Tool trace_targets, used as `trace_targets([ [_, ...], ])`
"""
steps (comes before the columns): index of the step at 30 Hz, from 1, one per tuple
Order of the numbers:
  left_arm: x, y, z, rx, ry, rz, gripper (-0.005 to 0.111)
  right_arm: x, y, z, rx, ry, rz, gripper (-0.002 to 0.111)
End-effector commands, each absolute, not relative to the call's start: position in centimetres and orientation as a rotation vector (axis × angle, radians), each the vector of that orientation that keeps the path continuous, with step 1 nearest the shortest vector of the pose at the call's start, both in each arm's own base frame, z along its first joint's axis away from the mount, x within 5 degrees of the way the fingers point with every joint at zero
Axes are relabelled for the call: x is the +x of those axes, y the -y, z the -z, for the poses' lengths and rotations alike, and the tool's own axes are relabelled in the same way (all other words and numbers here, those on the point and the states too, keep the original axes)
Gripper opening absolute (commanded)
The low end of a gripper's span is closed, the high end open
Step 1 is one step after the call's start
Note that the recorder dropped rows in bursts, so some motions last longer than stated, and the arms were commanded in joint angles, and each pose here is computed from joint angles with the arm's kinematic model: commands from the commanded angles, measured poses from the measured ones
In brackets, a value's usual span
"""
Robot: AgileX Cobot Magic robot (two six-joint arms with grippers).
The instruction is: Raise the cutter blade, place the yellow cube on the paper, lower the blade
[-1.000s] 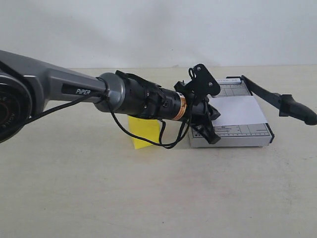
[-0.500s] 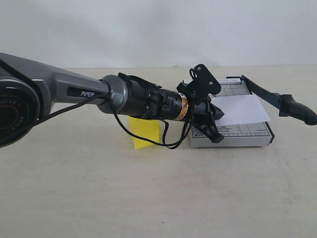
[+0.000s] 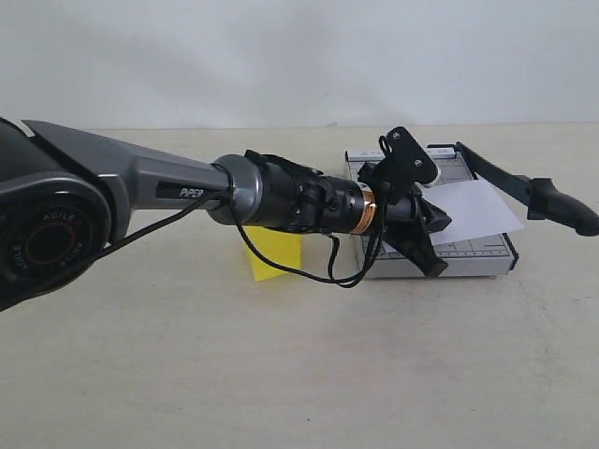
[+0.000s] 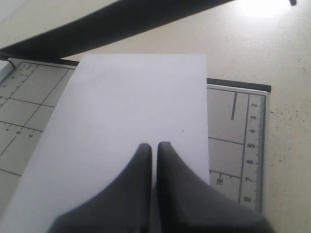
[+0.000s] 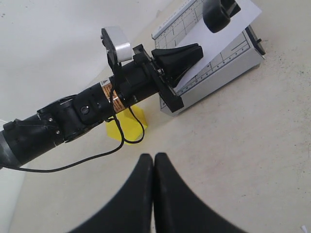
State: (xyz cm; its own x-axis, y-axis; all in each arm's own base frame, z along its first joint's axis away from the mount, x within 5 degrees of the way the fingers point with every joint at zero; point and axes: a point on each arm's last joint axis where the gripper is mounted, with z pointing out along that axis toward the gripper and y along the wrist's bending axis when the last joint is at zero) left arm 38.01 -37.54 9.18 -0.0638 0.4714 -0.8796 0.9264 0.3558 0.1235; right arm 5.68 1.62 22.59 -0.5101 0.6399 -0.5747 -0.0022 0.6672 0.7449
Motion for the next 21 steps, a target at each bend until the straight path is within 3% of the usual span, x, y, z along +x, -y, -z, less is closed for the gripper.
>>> trace_targets([
  [1,37.8,37.7,-8.9,1.269,-1.685,0.626,0.005,5.7,-1.6,-22.6,0.482,-1.953,-0.865,0.000],
  [8,37.2,37.9,-8.9,1.418,-1.586,0.615,0.005,5.7,-1.6,-22.6,0.468,-1.955,-0.856,0.000],
  [21,37.6,37.2,-15.1,1.407,-1.510,0.559,0.005,5.7,-1.6,-22.6,0.468,-1.955,-0.856,0.000],
])
